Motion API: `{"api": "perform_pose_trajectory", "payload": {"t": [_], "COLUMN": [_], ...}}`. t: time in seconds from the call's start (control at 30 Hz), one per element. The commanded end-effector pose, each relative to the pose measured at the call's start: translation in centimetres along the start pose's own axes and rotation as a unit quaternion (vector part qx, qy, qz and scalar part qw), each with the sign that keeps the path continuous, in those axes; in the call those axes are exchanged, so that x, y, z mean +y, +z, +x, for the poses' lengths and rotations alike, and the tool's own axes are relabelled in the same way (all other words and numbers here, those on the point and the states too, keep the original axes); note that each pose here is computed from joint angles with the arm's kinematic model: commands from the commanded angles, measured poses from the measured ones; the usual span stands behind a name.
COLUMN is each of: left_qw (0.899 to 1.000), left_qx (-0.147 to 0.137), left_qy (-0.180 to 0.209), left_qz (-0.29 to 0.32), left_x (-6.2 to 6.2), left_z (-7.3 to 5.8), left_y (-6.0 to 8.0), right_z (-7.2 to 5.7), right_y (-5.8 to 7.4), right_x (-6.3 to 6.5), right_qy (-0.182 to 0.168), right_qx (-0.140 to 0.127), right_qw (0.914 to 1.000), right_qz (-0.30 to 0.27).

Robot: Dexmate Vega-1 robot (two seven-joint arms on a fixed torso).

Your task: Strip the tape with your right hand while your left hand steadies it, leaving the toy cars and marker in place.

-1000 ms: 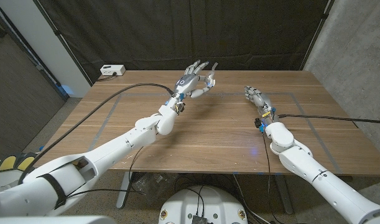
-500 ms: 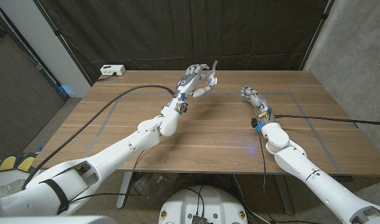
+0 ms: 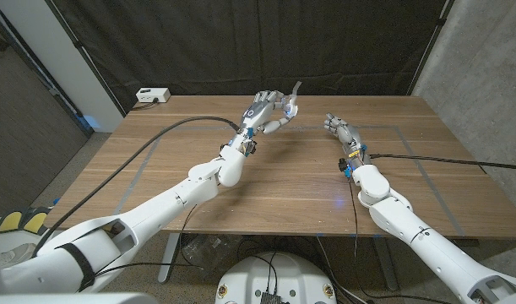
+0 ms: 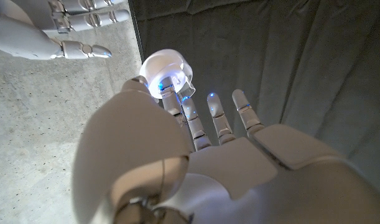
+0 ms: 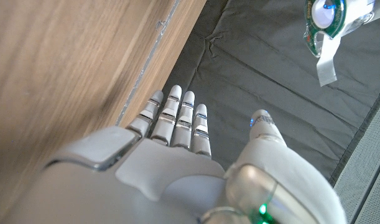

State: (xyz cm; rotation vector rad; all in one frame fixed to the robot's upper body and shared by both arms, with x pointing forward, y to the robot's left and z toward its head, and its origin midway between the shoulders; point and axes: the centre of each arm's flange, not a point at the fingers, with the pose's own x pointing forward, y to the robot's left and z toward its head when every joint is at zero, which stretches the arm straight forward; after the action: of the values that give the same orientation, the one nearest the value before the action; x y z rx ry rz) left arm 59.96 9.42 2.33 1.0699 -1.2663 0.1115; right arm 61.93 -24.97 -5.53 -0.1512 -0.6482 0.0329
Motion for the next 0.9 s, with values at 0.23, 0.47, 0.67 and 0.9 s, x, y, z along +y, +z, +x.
{"api": "perform_pose_trajectory", "payload": {"t": [0.23, 0.47, 0.67, 0.9], "left_qw": [0.993, 0.989, 0.984, 0.981], "left_qx": [-0.021, -0.041, -0.072, -0.085], "left_qy": [-0.116, -0.142, -0.163, -0.174], "left_qz": [-0.013, -0.015, -0.028, -0.031], "left_x": [-0.9, -1.2, -1.1, -1.0], "left_z": [1.7, 2.3, 2.5, 2.7], "left_y": [-1.1, -0.8, 0.1, 1.0], "right_z": [1.0, 1.2, 1.4, 1.8], "right_y": [1.0, 1.2, 1.2, 1.2], "right_x": [0.4, 0.4, 0.4, 0.4], "right_qy": [0.021, 0.030, 0.040, 0.047], "right_qx": [-0.022, -0.024, -0.024, -0.026], "right_qw": [0.9995, 0.9991, 0.9987, 0.9983], "right_qz": [-0.010, -0.015, -0.022, -0.025]}}
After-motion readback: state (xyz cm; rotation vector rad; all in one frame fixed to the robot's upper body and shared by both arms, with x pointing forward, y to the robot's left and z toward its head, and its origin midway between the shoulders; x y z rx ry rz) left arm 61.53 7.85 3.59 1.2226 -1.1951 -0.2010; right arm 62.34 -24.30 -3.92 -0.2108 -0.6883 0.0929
